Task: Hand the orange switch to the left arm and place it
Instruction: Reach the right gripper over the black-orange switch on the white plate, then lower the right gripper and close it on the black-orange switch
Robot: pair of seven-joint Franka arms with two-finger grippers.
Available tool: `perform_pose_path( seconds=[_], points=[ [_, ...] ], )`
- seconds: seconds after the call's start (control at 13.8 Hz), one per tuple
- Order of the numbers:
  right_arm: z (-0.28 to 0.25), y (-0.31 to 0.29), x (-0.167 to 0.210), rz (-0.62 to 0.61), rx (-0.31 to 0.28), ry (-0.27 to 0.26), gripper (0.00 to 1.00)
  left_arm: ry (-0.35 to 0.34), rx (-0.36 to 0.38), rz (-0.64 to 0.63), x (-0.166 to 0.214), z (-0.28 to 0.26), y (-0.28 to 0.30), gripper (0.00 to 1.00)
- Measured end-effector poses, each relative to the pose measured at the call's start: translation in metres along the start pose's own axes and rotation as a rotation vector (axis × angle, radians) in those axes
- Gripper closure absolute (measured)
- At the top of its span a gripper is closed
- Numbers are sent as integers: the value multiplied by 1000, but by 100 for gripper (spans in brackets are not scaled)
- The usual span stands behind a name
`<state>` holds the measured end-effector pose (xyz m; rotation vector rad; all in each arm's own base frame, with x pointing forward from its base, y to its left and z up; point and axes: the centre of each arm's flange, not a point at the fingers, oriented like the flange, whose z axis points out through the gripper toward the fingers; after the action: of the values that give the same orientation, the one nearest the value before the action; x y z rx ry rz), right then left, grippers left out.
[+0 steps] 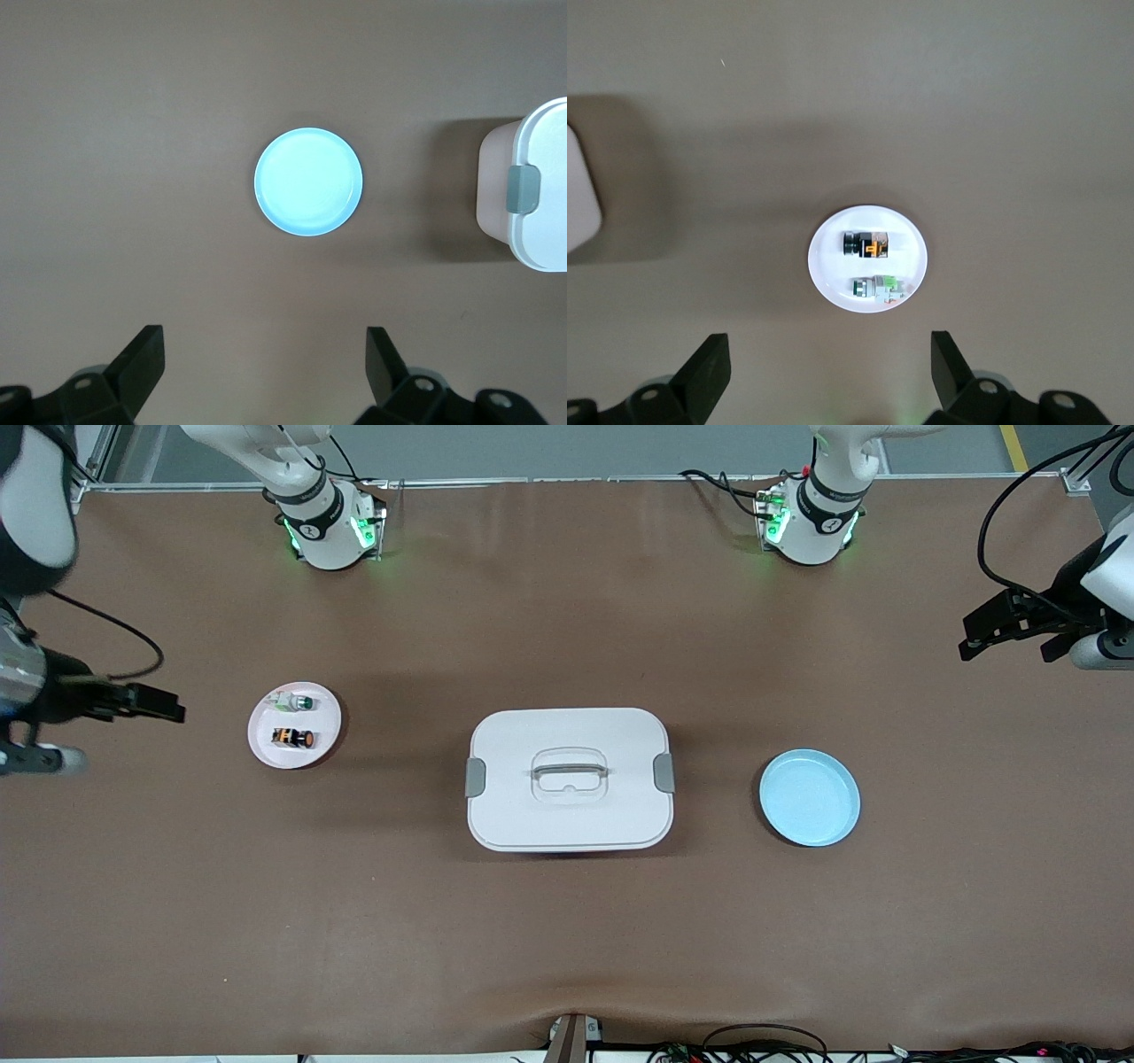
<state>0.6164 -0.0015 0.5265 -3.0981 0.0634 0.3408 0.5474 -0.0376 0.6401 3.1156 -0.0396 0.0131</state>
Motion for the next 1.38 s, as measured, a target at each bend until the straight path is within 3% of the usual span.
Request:
perform_pose_path(
  seconds=[0.14, 0.36, 1.01, 1.16, 1.38],
  points=[
    [29, -8, 6, 25, -4, -17, 0, -2, 0, 0, 0, 1, 0, 0],
    [69, -13, 6, 39, -5, -1, 0, -6, 0, 2, 1, 3, 1, 0],
    [227, 2, -37, 64, -4, 45, 0, -38, -1, 43, 7, 20, 23, 0],
    [244, 5, -43, 66, -8, 46, 0, -45, -1, 45, 7, 23, 25, 0],
    [258, 12, -46, 72, -12, 91, 0, -53, -1, 50, 8, 27, 27, 0]
  ],
)
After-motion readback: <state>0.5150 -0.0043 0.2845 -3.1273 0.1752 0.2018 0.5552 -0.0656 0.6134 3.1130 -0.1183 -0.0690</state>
